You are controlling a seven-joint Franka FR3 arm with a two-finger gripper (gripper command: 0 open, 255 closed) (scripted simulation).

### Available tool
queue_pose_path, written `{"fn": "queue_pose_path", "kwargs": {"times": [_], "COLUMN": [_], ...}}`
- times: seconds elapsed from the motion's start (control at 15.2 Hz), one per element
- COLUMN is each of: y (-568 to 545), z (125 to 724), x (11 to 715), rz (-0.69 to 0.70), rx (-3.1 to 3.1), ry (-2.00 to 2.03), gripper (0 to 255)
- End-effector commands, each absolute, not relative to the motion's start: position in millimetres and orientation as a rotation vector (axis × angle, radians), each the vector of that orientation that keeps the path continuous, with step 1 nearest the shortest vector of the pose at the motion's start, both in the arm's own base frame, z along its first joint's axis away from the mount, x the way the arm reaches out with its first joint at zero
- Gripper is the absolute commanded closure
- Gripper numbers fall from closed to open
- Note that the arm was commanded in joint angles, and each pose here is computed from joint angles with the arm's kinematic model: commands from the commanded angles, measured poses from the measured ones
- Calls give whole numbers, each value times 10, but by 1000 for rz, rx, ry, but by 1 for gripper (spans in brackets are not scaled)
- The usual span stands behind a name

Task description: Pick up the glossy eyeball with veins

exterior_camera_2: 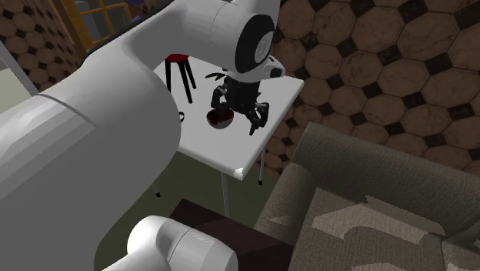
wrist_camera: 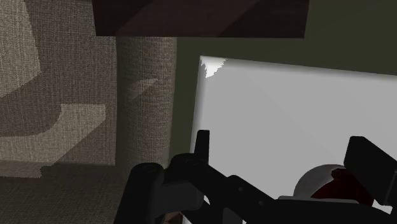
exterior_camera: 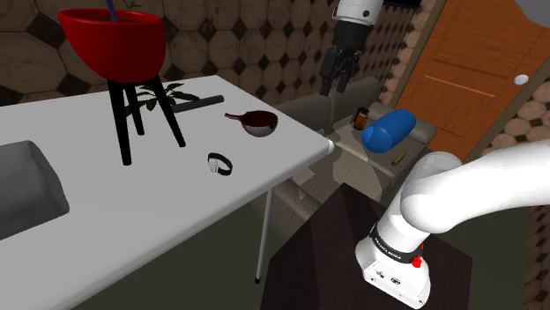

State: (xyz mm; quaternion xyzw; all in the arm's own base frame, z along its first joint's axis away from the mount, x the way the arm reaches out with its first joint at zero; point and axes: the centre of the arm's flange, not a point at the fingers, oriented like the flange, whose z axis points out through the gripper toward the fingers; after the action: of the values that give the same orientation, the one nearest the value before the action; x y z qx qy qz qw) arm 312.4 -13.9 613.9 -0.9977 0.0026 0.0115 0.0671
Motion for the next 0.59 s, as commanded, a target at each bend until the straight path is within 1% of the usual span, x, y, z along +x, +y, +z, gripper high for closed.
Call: {"fn": "queue_pose_path", "kwargs": {"times": [0.0, 0.53], "y": [-139, 382], "z": [6139, 5832], "x": [3124, 3929], "rz": [35, 1], "rx": [-3007, -2987], "ry": [8, 137], "gripper": [0, 0]}}
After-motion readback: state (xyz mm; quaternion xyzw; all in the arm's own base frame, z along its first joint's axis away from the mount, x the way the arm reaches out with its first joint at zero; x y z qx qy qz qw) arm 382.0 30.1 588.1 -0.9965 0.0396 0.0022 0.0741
